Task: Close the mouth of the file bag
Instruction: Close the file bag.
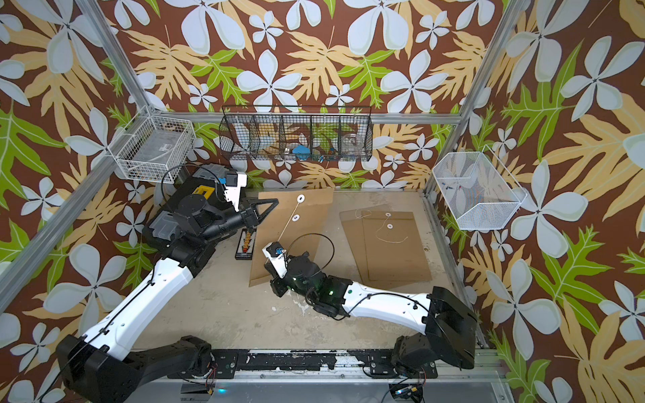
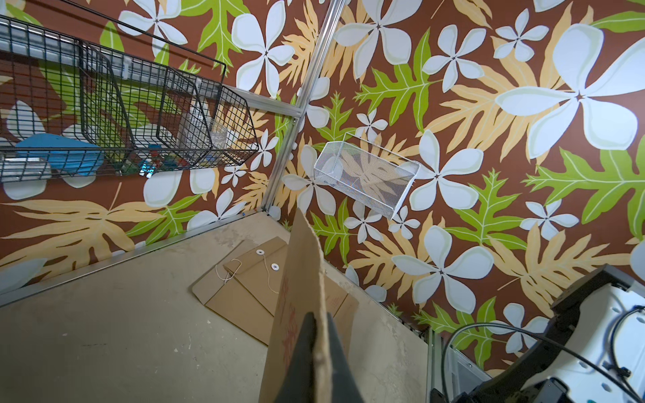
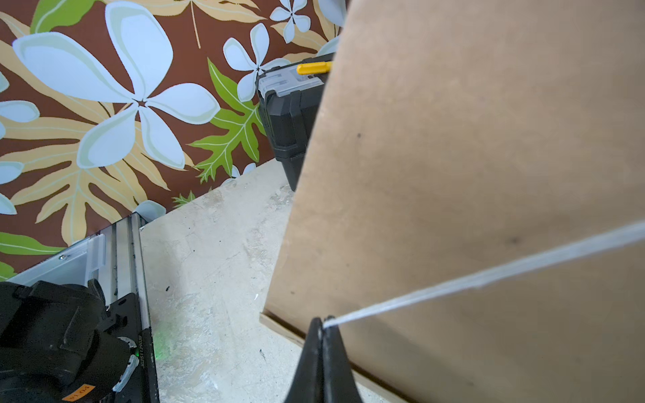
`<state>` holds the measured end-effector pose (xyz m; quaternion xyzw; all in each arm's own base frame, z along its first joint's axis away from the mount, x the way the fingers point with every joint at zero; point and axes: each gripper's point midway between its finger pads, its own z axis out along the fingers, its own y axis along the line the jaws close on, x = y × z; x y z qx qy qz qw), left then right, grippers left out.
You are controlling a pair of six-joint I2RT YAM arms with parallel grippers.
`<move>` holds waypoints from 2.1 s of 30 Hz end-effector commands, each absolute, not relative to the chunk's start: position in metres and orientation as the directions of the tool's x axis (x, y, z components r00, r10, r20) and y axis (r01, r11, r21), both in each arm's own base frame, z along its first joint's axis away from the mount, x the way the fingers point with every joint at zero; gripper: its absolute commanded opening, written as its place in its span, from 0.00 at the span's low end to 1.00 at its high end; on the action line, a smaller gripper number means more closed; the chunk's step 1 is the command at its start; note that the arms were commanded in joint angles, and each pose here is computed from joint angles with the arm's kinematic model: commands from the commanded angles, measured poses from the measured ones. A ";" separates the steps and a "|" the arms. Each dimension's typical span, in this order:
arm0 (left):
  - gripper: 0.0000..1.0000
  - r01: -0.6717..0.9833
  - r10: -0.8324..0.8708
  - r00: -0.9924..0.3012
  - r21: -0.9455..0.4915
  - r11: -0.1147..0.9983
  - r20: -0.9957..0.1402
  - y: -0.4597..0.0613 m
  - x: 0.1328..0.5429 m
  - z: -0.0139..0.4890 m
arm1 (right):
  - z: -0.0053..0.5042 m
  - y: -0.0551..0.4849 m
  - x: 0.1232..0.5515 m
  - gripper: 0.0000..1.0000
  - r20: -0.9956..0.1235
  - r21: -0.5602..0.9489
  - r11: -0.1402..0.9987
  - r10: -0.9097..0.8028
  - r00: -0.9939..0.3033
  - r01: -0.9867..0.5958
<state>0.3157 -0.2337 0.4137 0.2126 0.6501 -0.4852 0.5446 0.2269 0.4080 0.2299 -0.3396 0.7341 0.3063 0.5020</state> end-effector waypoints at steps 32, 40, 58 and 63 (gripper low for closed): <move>0.00 0.823 -0.324 -0.349 -0.453 0.343 -0.879 -0.211 0.303 0.446 | 0.190 0.310 0.307 0.00 -0.916 0.141 0.773 -0.134 -0.377 -0.618; 0.00 0.803 -0.325 -0.362 -0.469 0.368 -0.874 -0.204 0.310 0.435 | 0.206 0.281 0.335 0.00 -0.913 0.146 0.828 -0.098 -0.396 -0.541; 0.00 0.776 -0.293 -0.410 -0.499 0.386 -0.864 -0.205 0.315 0.402 | 0.255 0.233 0.355 0.00 -0.942 -0.016 0.943 -0.126 -0.310 -0.332; 0.00 0.765 -0.282 -0.427 -0.509 0.395 -0.859 -0.204 0.315 0.391 | 0.277 0.228 0.358 0.00 -0.955 -0.051 0.949 -0.138 -0.263 -0.312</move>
